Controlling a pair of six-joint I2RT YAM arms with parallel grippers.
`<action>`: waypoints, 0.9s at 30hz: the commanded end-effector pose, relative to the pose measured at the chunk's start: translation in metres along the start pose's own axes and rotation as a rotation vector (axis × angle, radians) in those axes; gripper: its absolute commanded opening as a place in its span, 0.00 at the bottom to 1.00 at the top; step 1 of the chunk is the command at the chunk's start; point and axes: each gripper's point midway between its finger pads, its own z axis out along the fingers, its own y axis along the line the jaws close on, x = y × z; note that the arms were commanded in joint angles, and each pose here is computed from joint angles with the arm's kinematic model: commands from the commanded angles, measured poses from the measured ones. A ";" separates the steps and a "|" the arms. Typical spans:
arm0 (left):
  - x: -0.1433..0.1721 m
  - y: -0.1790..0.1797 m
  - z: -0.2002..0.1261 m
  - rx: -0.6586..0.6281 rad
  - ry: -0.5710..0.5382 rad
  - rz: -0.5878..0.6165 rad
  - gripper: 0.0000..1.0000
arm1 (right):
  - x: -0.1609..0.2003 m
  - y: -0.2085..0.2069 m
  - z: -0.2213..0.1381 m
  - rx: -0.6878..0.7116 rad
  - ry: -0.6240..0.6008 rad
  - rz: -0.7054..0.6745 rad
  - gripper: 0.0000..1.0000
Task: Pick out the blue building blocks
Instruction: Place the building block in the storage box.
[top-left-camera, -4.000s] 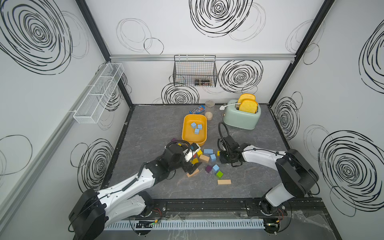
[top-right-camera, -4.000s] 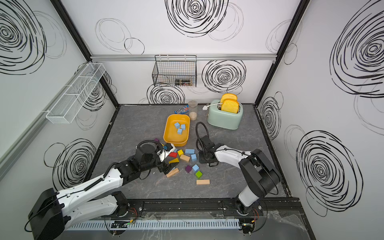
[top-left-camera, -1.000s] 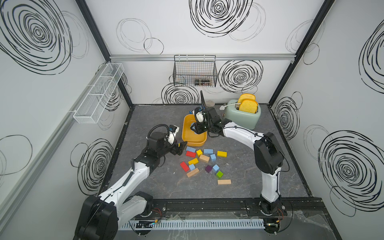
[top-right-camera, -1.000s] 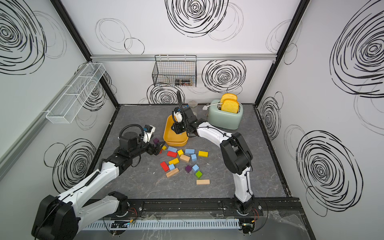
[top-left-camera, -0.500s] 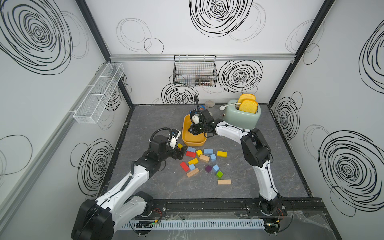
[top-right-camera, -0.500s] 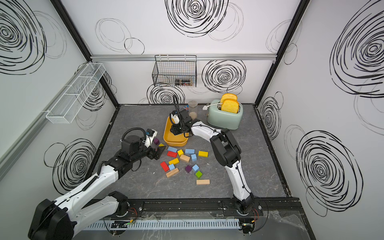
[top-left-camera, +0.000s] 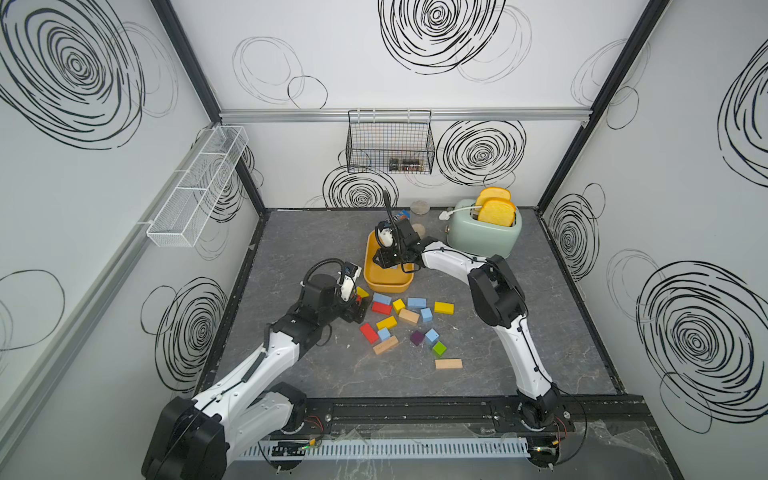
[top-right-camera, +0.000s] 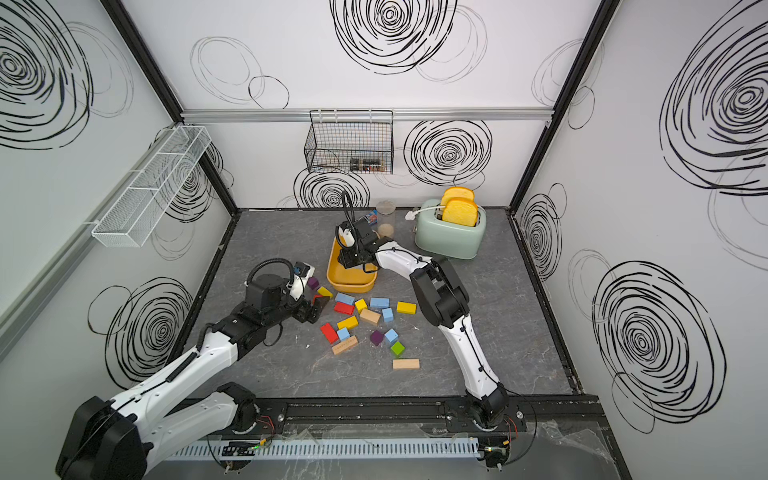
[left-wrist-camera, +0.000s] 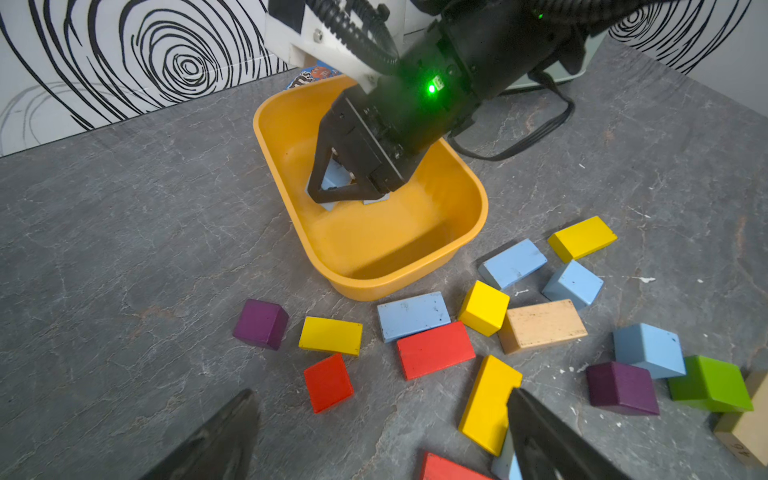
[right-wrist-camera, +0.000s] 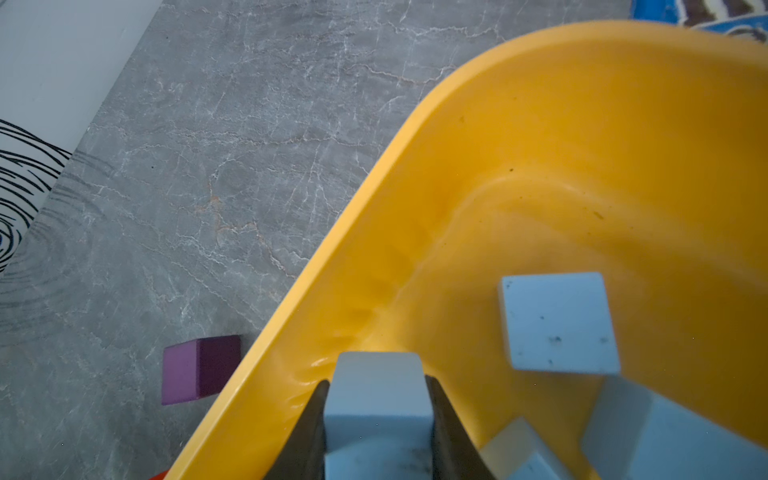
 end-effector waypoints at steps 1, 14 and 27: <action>-0.006 0.001 0.001 -0.008 -0.017 0.021 0.96 | -0.005 -0.003 0.003 0.012 0.002 0.003 0.25; -0.007 -0.002 0.001 0.001 -0.020 0.026 0.96 | 0.001 -0.011 0.012 0.044 0.009 0.019 0.45; -0.009 -0.001 0.000 0.001 -0.026 0.029 0.96 | -0.015 -0.002 -0.004 0.030 -0.023 0.022 0.53</action>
